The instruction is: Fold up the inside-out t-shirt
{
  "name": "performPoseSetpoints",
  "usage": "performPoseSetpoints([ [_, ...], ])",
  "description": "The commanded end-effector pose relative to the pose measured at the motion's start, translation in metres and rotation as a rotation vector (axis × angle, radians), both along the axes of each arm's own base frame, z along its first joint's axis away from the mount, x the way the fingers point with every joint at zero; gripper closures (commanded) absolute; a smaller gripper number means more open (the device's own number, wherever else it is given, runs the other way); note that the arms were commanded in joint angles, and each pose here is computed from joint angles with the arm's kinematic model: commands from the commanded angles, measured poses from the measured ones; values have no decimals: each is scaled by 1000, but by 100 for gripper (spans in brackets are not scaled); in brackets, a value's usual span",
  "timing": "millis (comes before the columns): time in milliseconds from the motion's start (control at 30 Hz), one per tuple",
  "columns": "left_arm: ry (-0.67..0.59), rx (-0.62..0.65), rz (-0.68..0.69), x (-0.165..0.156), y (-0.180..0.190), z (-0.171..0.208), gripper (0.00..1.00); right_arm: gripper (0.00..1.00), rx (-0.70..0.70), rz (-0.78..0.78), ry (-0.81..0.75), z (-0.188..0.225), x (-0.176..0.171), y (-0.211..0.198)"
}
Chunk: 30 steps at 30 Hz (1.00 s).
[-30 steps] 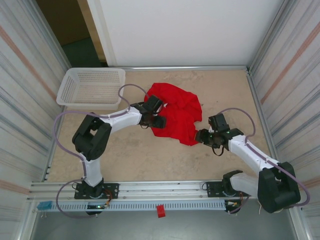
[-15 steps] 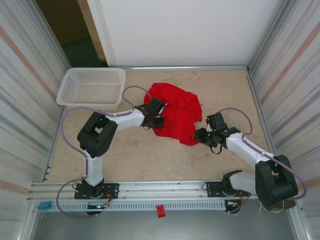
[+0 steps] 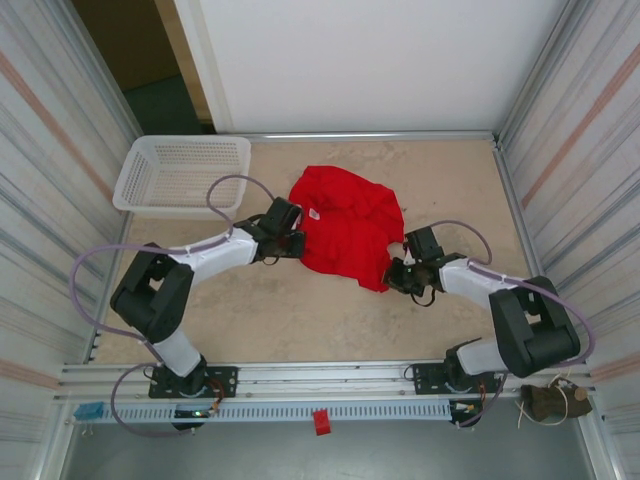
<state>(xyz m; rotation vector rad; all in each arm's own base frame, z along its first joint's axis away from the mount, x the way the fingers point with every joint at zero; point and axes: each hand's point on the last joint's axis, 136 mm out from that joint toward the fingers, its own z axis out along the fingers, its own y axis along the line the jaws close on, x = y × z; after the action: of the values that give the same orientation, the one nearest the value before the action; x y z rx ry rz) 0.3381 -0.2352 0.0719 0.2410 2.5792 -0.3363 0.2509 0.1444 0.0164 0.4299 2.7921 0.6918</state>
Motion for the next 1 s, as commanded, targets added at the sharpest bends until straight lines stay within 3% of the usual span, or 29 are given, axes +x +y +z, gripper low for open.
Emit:
performPoseSetpoints([
  [0, -37, -37, 49, 4, 9, 19, 100, 100, 26, 7, -20, 13, 7, 5],
  [133, -161, -158, 111, 34, 27, 91, 100, 100, 77, -43, -198, 92, 44, -12],
  [333, -497, -424, 177, 84, 55, 291, 100, 100, 149, -179, -596, 291, 114, -72],
  [467, -762, -567, 164, 70, 69, 435, 100, 100, 216, -261, -876, 432, 120, -108],
  [567, -886, -662, 138, 40, 76, 507, 100, 100, 256, -301, -1036, 510, 101, -126],
  [767, -1020, -791, 106, -24, 90, 568, 100, 100, 276, -317, -1271, 602, 37, -131],
  [867, -1060, -812, 103, -46, 97, 579, 100, 100, 291, -318, -1326, 618, 15, -126],
  [967, -1059, -783, 119, -46, 100, 573, 100, 100, 307, -313, -1315, 615, 17, -125],
])
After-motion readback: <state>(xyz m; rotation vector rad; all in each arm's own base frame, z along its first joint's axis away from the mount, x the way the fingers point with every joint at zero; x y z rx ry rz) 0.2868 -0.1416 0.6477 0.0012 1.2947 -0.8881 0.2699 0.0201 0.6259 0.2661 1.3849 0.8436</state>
